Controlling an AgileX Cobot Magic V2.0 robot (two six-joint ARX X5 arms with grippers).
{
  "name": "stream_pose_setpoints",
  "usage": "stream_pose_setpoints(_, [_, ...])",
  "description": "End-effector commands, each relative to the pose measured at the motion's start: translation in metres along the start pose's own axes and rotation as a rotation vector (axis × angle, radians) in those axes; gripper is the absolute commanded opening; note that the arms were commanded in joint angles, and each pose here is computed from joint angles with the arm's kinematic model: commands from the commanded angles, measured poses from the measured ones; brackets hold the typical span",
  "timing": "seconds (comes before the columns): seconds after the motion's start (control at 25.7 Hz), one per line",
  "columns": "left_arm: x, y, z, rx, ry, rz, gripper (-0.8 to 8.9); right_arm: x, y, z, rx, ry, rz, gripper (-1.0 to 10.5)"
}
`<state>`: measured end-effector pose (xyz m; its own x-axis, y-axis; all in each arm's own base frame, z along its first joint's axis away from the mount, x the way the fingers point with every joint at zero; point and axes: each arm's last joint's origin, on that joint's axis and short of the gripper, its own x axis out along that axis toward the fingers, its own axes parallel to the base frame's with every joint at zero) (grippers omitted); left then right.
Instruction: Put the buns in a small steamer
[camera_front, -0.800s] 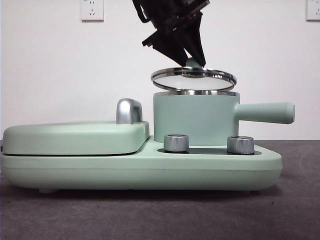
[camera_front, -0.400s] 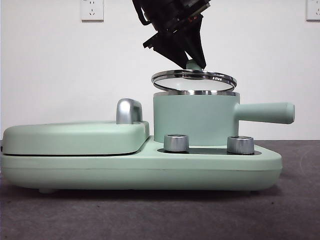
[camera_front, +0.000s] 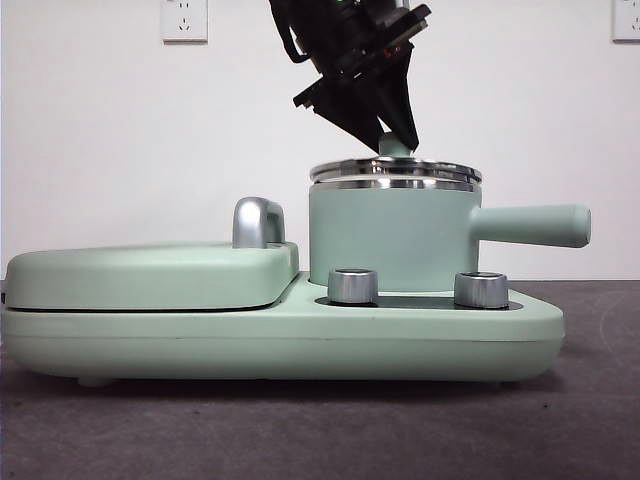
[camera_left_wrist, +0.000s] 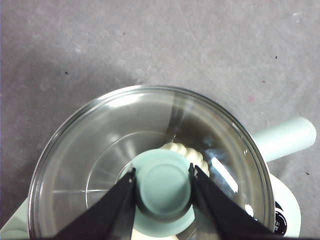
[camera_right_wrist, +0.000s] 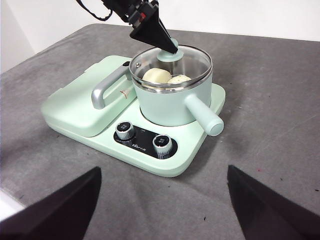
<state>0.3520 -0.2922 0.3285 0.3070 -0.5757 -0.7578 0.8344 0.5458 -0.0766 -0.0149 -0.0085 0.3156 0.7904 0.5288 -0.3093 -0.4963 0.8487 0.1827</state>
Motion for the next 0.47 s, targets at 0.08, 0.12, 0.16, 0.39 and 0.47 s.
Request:
stream_pose_setpoints(0.08, [0.015,-0.0012,0.0043,0.024,-0.006,-0.01,0.19,-0.0017,0.0003,0.002,0.008,-0.015,0.009,4.0])
stream_pose_setpoints(0.12, [0.0178,-0.0011,0.0033,0.022,0.003,-0.012,0.19,-0.0017,0.0003,0.002,0.009,-0.015,0.009,4.0])
stream_pose_setpoints(0.16, [0.0201,-0.0016,0.0022,0.022,0.013,-0.015,0.19,-0.0017,0.0003,0.002,0.009,-0.015,0.009,4.0])
stream_pose_setpoints(0.39, [0.0215,-0.0042,-0.0019,0.113,0.057,-0.029,0.26,-0.0017,0.0003,0.002,0.012,-0.015,0.009,4.0])
stream_pose_setpoints(0.47, [0.0215,-0.0044,-0.0028,0.127,0.066,-0.031,0.46,-0.0017,0.0003,0.002,0.012,-0.015,0.009,4.0])
